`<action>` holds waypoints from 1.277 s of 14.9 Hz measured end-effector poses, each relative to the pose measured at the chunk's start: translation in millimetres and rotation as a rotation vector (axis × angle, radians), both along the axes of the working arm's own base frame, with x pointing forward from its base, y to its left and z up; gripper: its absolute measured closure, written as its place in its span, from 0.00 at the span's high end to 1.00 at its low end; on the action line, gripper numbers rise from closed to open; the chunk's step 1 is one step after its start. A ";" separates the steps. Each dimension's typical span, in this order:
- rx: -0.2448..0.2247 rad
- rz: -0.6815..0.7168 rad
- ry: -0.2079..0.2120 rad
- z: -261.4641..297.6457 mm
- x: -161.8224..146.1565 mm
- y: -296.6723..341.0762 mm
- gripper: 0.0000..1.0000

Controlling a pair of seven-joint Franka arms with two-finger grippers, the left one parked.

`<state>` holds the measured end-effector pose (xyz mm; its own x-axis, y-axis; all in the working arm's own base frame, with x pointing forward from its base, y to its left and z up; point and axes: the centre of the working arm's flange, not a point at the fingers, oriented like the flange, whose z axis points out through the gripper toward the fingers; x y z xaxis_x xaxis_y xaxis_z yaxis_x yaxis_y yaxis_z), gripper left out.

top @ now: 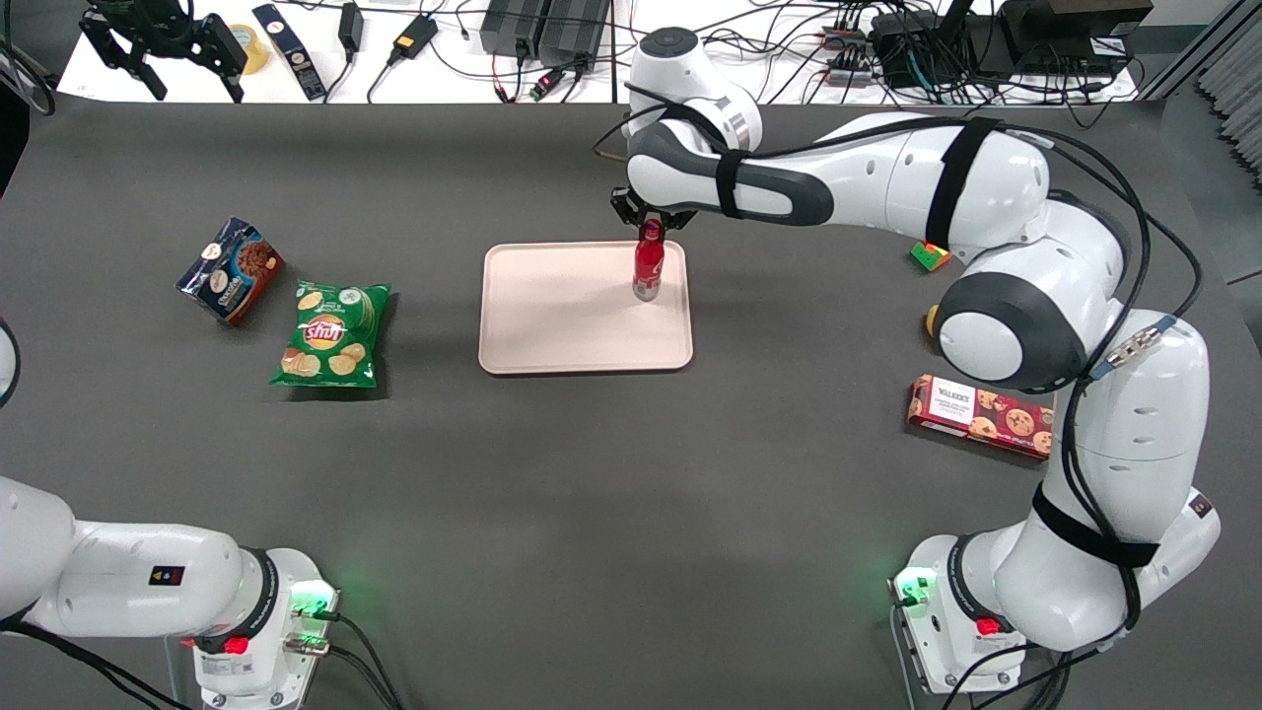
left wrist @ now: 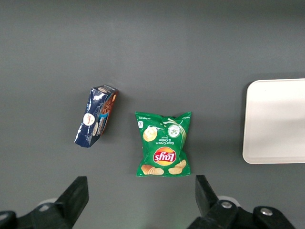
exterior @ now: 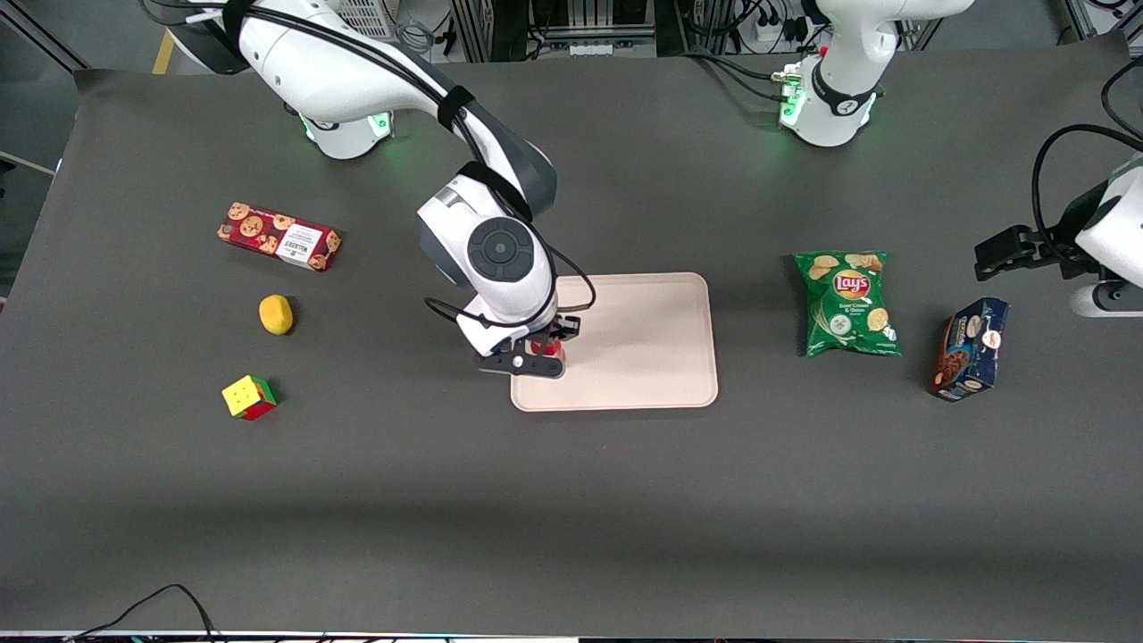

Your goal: Place coke bottle on tray

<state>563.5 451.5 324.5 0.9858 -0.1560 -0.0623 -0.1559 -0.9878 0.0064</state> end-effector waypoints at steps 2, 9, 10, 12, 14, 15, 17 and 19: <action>0.002 -0.002 -0.003 1.1 0.5 -0.3 0.47; 0.013 -0.019 -0.022 15.7 5.3 -5.1 1.00; 0.019 -0.033 -0.035 26.5 9.6 -11.4 1.00; 0.037 -0.070 -0.063 56.1 22.2 -35.9 1.00; 0.057 -0.090 -0.089 90.3 34.4 -77.2 1.00; 0.059 -0.079 -0.104 106.5 39.0 -101.9 1.00; 0.054 -0.052 -0.139 137.3 44.0 -152.3 1.00; 0.030 -0.009 -0.168 160.9 42.6 -196.8 1.00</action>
